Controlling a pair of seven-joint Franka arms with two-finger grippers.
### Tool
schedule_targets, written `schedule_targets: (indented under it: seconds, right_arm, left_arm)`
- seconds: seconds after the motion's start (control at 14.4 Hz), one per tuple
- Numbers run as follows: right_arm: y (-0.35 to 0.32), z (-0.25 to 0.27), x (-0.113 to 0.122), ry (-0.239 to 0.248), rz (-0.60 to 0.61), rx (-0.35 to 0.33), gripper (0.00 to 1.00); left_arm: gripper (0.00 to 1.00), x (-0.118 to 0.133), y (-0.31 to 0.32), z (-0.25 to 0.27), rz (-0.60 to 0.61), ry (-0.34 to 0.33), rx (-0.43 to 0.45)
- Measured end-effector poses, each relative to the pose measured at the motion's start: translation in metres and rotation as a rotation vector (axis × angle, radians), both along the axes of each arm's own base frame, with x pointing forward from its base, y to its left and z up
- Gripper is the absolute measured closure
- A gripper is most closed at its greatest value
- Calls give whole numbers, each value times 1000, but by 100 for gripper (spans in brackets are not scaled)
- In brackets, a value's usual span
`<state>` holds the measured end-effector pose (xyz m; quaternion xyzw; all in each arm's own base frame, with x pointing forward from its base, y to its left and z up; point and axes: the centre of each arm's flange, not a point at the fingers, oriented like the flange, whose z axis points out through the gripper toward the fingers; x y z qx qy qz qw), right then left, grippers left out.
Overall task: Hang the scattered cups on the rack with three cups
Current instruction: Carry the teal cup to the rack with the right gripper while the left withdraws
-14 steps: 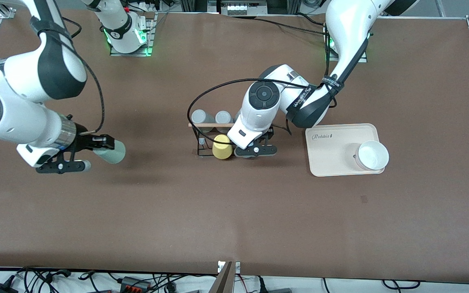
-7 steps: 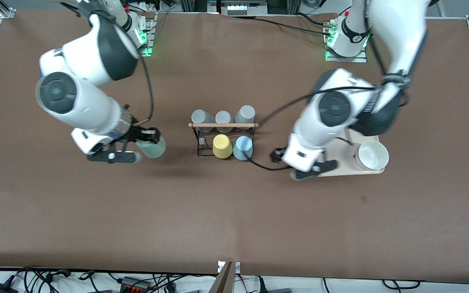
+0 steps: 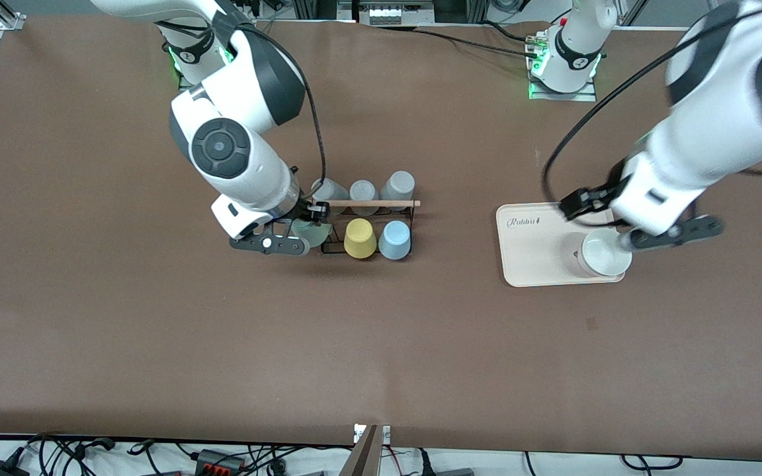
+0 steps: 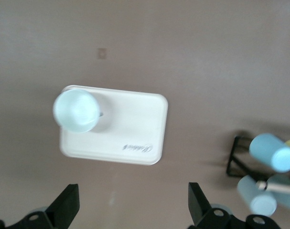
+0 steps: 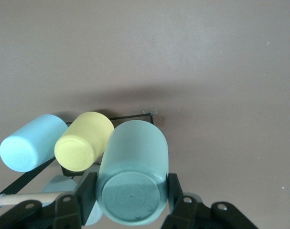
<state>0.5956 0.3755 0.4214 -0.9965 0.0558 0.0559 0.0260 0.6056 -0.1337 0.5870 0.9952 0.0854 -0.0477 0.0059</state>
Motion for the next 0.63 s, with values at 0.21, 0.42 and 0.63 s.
schedule_targets:
  seconds: [0.21,0.42,0.63]
  right_arm:
    - [10,-19,-1,-5,2,-32,37]
    - [25,-47,-6,4,7,-53,37]
    - [38,-68,-9,2,19,-58,37]
  left_arm:
    - [0,-8,34,-5,-39,19,-23]
    - [0,-24,26,-25,-67,46,-25]
    - [0,-41,14,-22,-87,47,-6]
